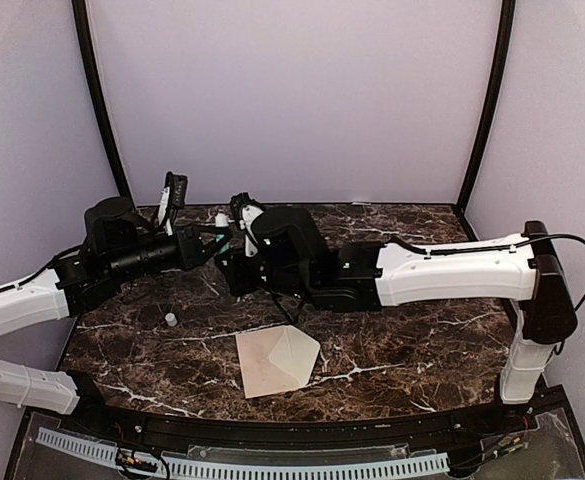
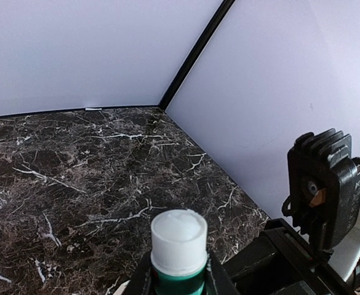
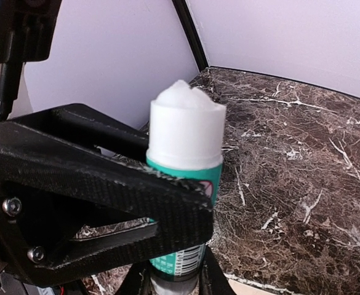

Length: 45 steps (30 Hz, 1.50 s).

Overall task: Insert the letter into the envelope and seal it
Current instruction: Unscrew the solid glue.

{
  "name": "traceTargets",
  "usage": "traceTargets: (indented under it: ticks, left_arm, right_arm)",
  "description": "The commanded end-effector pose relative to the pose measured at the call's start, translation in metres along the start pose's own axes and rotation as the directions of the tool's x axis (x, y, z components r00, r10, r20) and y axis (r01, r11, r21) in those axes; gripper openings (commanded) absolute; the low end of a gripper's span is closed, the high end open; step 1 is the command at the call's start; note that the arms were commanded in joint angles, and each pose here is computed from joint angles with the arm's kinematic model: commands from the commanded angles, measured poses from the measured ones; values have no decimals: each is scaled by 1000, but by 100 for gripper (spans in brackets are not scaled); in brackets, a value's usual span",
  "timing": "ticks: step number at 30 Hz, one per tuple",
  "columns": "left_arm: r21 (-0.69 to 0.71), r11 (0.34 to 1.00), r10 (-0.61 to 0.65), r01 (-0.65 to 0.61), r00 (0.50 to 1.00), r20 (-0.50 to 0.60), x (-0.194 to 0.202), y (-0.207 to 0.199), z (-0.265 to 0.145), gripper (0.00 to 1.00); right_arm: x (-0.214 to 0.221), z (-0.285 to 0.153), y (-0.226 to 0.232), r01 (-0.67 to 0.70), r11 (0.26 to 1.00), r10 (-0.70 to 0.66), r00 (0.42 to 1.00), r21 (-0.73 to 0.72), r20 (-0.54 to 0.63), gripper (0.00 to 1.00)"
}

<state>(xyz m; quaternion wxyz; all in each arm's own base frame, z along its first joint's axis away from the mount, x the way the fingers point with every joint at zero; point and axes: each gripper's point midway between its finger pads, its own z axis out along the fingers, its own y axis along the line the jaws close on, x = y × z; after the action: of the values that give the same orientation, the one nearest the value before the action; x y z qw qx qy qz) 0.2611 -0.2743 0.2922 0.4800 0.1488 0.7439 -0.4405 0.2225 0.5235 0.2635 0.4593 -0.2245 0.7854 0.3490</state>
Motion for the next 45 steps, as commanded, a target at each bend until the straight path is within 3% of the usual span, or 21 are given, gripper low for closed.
traceTargets:
  ticks: [1, 3, 8, 11, 15, 18, 22, 28, 31, 33, 36, 41, 45]
  left_arm:
    - [53, 999, 8, -9, 1000, 19, -11, -14, -2, 0]
    - [81, 997, 15, -17, 1000, 23, -12, -20, -3, 0]
    - [237, 969, 61, -65, 998, 27, -16, -49, -6, 0]
    - [399, 913, 95, -86, 996, -3, -9, -77, -13, 0]
    - [612, 783, 134, -110, 991, 7, -7, -115, -32, 0]
    - [707, 700, 161, -104, 987, -15, -1, -132, -45, 0]
    - [741, 663, 181, -104, 983, -24, 2, -140, -50, 0]
    - [749, 655, 187, -99, 982, -34, 4, -142, -50, 0]
    - [718, 686, 179, -115, 984, -14, 2, -137, -48, 0]
    - [637, 756, 157, -148, 987, 43, -9, -126, -43, 0]
    - [510, 840, 151, -184, 983, 104, -18, -108, -43, 0]
    - [227, 961, 127, -157, 982, 141, -34, -61, -29, 0]
    - [83, 990, 101, -111, 988, 117, -33, -33, -21, 0]
  right_arm:
    - [-13, 0, 7, -3, 1000, 4, 999, -22, 46, 7]
    - [-17, -6, 10, -22, 997, 26, 998, -71, 59, 0]
    - [-41, -40, 28, -45, 946, 92, 987, -320, 133, 0]
    - [-45, -65, 45, -17, 861, 97, 987, -509, 130, 0]
    - [-52, -106, 67, 33, 690, 102, 985, -723, 142, 0]
    - [-51, -128, 77, 64, 587, 86, 986, -807, 141, 0]
    - [-47, -141, 85, 86, 519, 48, 990, -851, 130, 0]
    - [-45, -134, 80, 77, 567, 30, 993, -820, 113, 0]
    - [-45, -134, 73, 73, 601, 41, 992, -796, 123, 30]
    - [-41, -132, 63, 57, 629, 55, 992, -776, 117, 50]
    - [-34, -123, 46, 22, 698, 80, 991, -716, 108, 65]
    - [-22, -90, 13, -54, 869, 106, 991, -493, 78, 66]
    - [-11, -66, -8, -74, 958, 93, 994, -279, 54, 59]
